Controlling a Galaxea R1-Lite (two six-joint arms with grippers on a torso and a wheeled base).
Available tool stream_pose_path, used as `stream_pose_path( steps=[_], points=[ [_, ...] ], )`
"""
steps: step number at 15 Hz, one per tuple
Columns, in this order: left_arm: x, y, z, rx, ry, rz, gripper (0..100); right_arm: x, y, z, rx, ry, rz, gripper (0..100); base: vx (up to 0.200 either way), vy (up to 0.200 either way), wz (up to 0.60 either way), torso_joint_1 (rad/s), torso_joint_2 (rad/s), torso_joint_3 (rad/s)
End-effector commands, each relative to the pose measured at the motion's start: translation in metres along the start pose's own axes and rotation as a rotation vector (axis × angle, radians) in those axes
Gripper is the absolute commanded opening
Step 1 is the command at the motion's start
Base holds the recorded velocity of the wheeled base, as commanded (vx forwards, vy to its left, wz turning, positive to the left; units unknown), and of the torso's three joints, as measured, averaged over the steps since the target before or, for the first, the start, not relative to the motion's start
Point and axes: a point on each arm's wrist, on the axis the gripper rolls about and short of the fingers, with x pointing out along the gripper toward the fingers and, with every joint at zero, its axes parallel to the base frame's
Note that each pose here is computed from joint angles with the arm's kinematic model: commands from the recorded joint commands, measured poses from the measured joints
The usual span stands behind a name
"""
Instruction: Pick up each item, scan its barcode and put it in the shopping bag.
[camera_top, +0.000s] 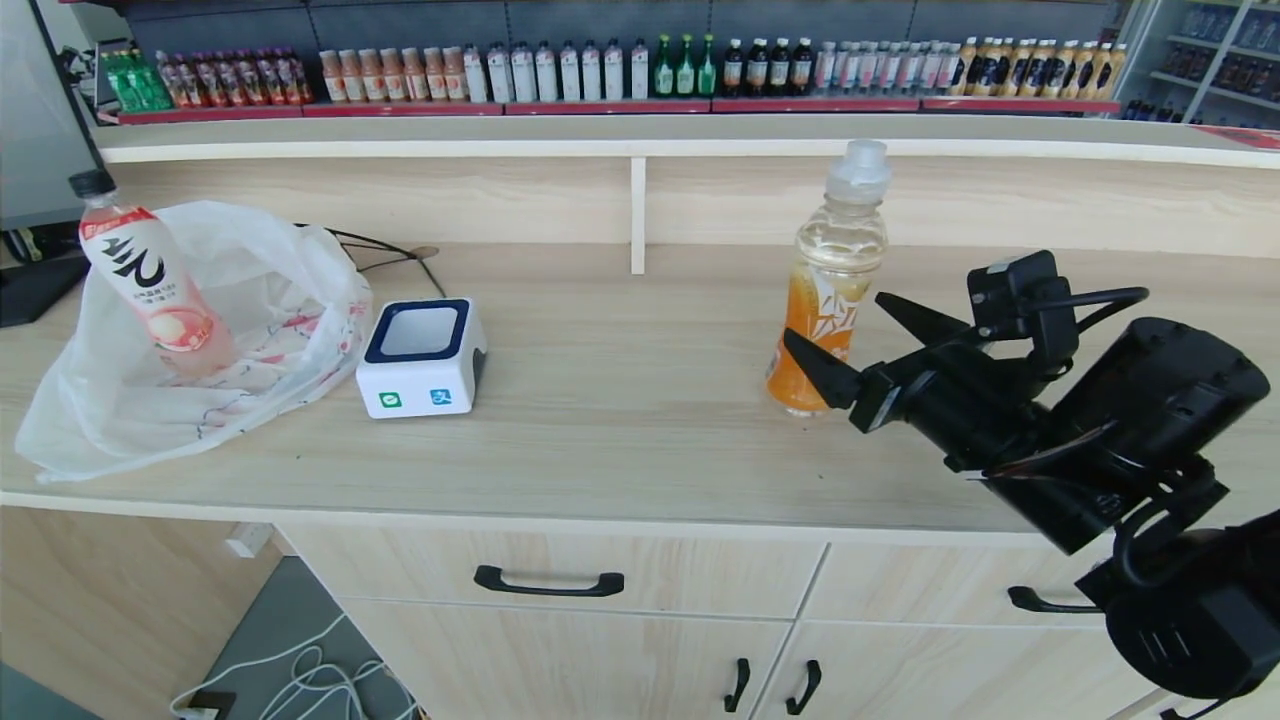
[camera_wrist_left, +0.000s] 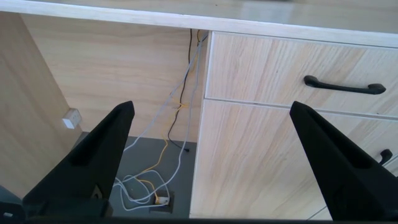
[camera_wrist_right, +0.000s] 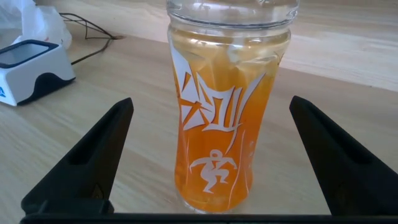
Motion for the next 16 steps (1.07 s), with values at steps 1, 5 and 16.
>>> stream_pose_path(
  steps=[1,5,16],
  points=[
    [0.0,0.0,0.0,0.0,-0.001,0.0,100,0.005,0.0,0.001,-0.001,-0.01,0.0,100,0.0,0.0,0.0,0.0,0.0,0.0],
    [0.0,0.0,0.0,0.0,-0.001,0.0,100,0.013,-0.002,0.003,0.0,0.026,0.0,100,0.0,0.0,0.0,0.0,0.0,0.0],
    [0.0,0.0,0.0,0.0,-0.001,0.0,100,0.043,0.004,-0.007,0.003,0.058,-0.03,100,0.0,0.0,0.0,0.0,0.0,0.0]
  ],
)
